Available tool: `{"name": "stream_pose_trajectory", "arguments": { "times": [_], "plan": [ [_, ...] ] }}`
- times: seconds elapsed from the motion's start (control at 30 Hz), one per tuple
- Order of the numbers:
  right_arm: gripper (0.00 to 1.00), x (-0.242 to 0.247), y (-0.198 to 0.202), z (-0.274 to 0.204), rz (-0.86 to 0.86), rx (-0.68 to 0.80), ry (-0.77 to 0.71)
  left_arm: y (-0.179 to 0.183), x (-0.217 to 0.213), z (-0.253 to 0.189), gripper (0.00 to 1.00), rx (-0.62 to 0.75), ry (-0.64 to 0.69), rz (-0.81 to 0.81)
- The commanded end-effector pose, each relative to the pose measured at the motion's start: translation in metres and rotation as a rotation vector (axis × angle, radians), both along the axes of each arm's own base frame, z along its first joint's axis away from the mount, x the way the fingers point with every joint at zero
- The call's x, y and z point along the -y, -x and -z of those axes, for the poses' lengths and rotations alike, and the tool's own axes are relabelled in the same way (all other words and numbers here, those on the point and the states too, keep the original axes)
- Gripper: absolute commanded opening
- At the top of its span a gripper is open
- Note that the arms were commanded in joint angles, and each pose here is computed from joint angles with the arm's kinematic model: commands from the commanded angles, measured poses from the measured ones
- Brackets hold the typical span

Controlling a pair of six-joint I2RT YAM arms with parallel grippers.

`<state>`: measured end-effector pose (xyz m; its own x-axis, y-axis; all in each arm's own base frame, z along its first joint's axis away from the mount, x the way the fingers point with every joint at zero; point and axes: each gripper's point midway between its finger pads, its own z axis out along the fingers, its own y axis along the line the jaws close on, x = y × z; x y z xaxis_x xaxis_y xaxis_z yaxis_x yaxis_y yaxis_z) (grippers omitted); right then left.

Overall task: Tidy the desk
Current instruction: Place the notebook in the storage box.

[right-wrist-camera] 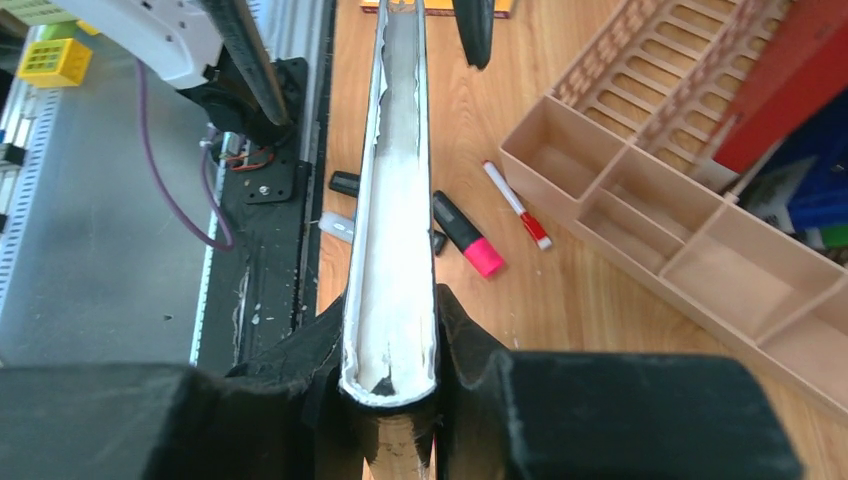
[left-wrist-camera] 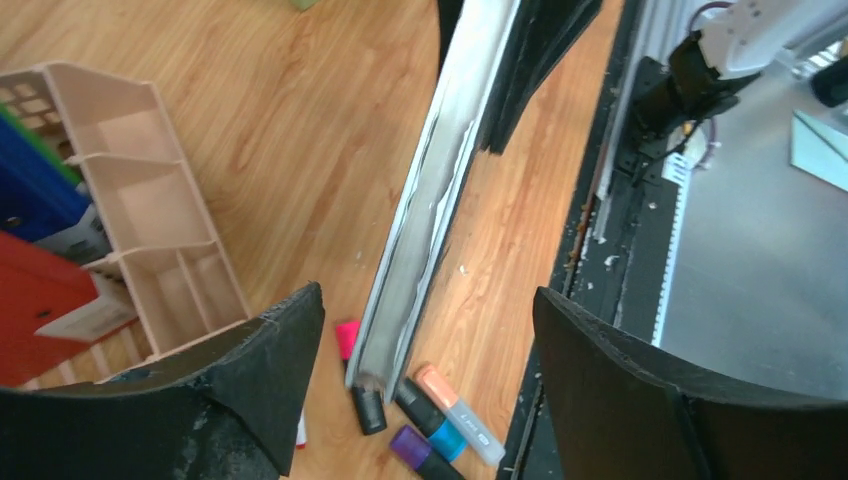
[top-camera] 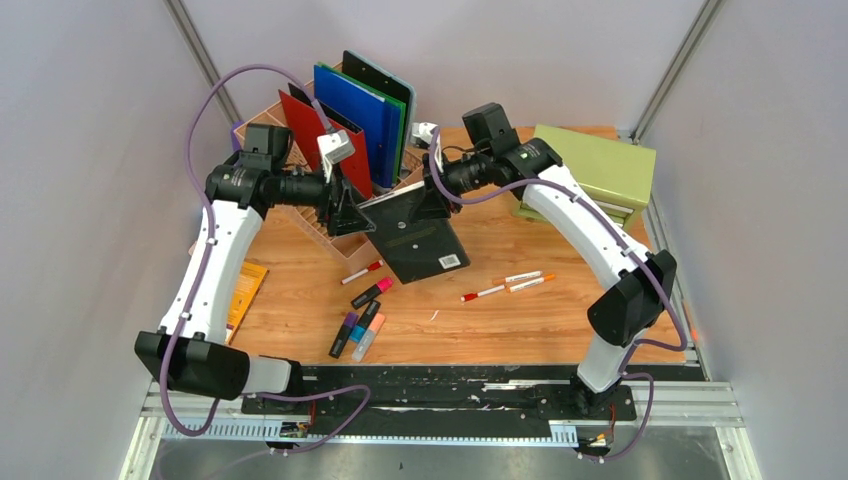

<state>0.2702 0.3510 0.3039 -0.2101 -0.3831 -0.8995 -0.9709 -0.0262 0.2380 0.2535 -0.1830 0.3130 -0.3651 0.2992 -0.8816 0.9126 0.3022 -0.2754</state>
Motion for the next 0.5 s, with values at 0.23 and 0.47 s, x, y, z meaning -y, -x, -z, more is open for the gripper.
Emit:
{"name": "stream_pose_trajectory", "arguments": {
  "times": [0.23,0.47],
  "plan": [
    [0.0,0.014,-0.021,-0.086,0.184,0.193,-0.084,-0.063,-0.076,-0.047,0.99,0.237,-0.155,-0.484],
    [0.0,0.015,-0.02,-0.091,0.206,0.176,-0.095,-0.119,-0.196,-0.072,1.0,0.343,-0.338,-1.014]
  ]
}}
